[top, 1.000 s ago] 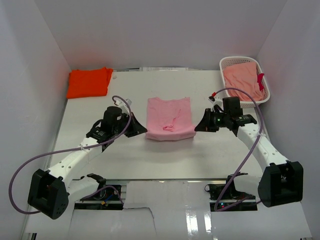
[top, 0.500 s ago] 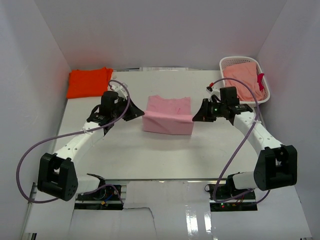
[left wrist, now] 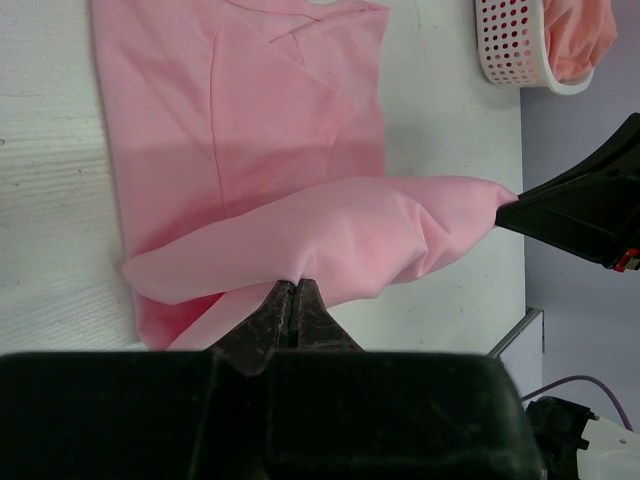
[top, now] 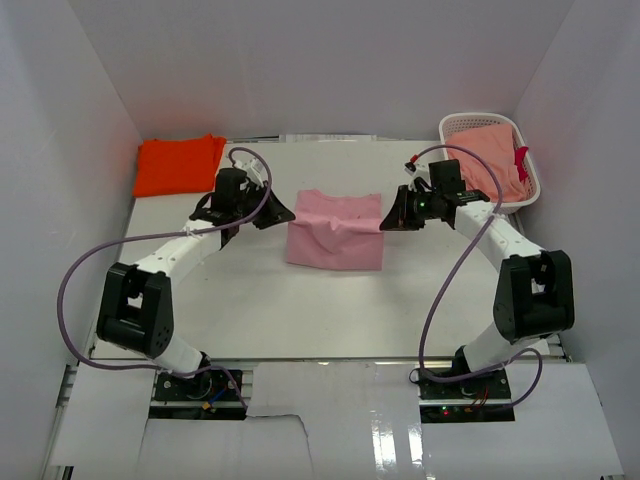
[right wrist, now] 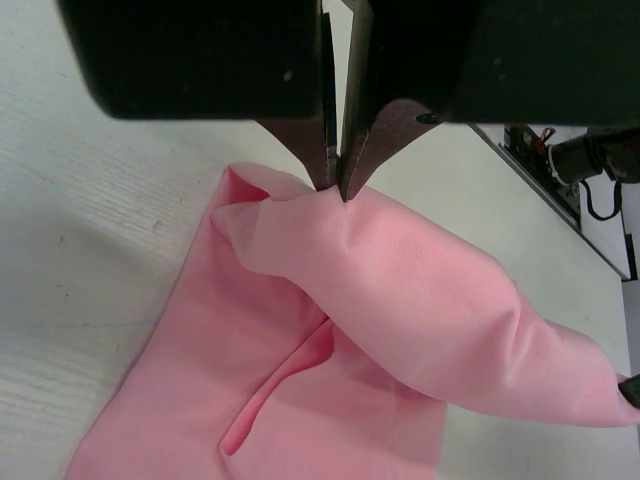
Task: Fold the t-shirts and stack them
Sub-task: Fold the long partially folded tshirt into a neat square
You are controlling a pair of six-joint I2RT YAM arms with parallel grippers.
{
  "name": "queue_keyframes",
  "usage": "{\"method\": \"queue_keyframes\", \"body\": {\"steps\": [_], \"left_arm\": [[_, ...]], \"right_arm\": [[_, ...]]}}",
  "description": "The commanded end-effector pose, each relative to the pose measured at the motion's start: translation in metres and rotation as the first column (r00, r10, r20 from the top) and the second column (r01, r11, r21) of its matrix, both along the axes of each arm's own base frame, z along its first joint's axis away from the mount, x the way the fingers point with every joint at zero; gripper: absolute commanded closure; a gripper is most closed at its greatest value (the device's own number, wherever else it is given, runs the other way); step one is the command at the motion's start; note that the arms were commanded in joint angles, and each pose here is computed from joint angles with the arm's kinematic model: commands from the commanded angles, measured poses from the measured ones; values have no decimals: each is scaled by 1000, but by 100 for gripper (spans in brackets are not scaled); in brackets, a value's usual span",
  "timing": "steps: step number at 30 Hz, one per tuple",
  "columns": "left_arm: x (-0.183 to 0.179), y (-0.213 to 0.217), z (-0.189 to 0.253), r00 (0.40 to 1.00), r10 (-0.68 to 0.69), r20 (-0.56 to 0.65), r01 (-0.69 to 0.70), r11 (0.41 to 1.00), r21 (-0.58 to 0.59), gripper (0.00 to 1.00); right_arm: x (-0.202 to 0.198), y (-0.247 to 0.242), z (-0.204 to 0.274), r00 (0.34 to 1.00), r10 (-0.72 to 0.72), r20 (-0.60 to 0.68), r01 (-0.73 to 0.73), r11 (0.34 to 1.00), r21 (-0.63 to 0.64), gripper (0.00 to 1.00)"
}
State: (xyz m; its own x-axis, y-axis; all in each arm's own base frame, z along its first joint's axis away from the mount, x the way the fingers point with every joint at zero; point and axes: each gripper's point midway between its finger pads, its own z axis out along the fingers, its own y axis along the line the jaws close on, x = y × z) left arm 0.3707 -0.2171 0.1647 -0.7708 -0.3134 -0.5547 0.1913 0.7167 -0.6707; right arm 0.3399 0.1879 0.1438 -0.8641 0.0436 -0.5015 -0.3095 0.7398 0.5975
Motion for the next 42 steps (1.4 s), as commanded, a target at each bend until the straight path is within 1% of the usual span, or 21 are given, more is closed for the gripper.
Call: {"method": "queue_keyframes", "body": {"steps": [1, 6, 11, 14, 15, 17, 18, 20, 21, 23, 34, 42], "left_arm": [[14, -2, 17, 998, -16, 65, 17, 1000, -14, 100], [25, 5, 2, 999, -4, 38, 4, 1000, -17, 100], [43, 11, -17, 1000, 5, 4, -5, 1000, -26, 100], [55, 12, -19, 1000, 12, 3, -11, 999, -37, 100], [58, 11, -27, 1000, 8, -15, -9, 999, -36, 100], [69, 6, -22, 1000, -3, -1, 3, 999, -50, 100], [71, 3, -30, 1000, -15, -23, 14, 998, -61, 100], [81, -1, -23, 1000, -19, -7, 18, 997, -73, 100], [85, -2, -29, 1000, -21, -18, 20, 997, -73, 100], [94, -5, -21, 1000, -29, 3, 29, 996, -81, 100], [117, -10, -35, 999, -27, -29, 24, 997, -74, 100], [136, -8, -63, 997, -10, -80, 3, 996, -86, 100]], "right_arm": [[21, 4, 9, 998, 2, 58, -2, 1000, -1, 92], [36, 7, 6, 998, -5, 56, 6, 1000, -5, 92], [54, 8, 7, 998, -10, 60, 11, 1000, -3, 92], [64, 9, 5, 998, -15, 54, 15, 1000, -1, 92], [67, 9, 2, 999, -17, 45, 17, 1000, -1, 92], [70, 10, 1, 999, -17, 43, 17, 1000, 2, 92], [74, 11, 0, 999, -16, 42, 16, 1000, 3, 92], [77, 11, -2, 999, -18, 38, 18, 1000, 3, 92], [82, 11, -4, 999, -19, 35, 19, 1000, 6, 92], [85, 12, -5, 999, -18, 33, 17, 1000, 12, 92], [120, 13, -26, 999, -34, 2, 34, 999, 21, 92], [149, 6, -40, 998, -62, -10, 62, 997, 41, 92]]}}
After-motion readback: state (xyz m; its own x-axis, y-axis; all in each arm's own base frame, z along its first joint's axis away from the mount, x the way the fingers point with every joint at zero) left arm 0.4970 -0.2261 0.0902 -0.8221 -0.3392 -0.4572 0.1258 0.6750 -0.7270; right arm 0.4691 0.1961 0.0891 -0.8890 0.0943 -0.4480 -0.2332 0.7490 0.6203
